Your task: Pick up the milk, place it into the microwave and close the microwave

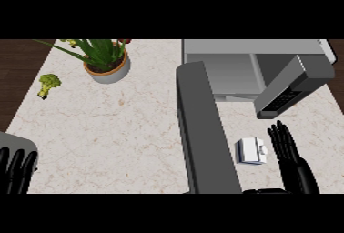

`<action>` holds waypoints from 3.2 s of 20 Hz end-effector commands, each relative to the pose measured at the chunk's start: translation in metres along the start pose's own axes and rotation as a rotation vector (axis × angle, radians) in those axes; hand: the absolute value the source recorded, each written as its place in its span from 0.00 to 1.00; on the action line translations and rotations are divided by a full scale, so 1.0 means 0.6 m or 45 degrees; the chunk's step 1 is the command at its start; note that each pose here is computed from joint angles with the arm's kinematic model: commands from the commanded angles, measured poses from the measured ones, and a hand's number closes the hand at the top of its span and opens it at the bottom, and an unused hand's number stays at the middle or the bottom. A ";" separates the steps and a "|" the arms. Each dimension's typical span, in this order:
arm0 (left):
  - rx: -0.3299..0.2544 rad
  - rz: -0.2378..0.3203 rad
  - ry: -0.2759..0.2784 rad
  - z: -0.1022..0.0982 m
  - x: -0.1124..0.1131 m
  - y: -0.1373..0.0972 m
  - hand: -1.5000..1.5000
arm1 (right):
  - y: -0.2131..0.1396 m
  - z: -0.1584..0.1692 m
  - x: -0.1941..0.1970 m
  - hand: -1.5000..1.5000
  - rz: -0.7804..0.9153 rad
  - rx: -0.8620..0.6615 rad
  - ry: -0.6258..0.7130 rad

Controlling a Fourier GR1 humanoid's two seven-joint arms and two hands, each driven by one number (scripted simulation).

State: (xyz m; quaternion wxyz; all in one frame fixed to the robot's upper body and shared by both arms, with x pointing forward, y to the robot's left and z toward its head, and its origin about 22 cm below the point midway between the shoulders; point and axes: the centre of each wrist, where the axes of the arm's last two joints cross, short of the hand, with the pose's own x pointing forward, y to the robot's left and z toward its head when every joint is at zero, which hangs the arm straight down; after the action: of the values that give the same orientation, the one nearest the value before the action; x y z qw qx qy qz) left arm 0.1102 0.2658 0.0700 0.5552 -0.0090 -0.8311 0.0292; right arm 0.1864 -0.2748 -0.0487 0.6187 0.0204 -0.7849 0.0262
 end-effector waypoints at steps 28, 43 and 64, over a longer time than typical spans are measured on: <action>-0.031 0.027 0.009 0.019 0.030 0.013 0.00 | -0.088 0.016 -0.177 0.00 0.221 -0.142 0.059; -0.018 0.010 0.015 -0.002 0.011 0.017 0.00 | -0.048 -0.055 -0.166 1.00 0.034 0.134 -0.170; 0.006 0.065 0.003 0.017 -0.008 0.023 0.00 | -0.087 -0.139 -0.087 1.00 -0.158 0.123 -0.247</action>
State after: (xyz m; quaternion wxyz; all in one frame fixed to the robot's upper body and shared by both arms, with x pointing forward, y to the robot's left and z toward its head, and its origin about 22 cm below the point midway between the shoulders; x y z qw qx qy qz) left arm 0.1034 0.2774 0.0689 0.5627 -0.0309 -0.8251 0.0406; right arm 0.2707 -0.3216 -0.0897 0.5501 0.0455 -0.8337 0.0184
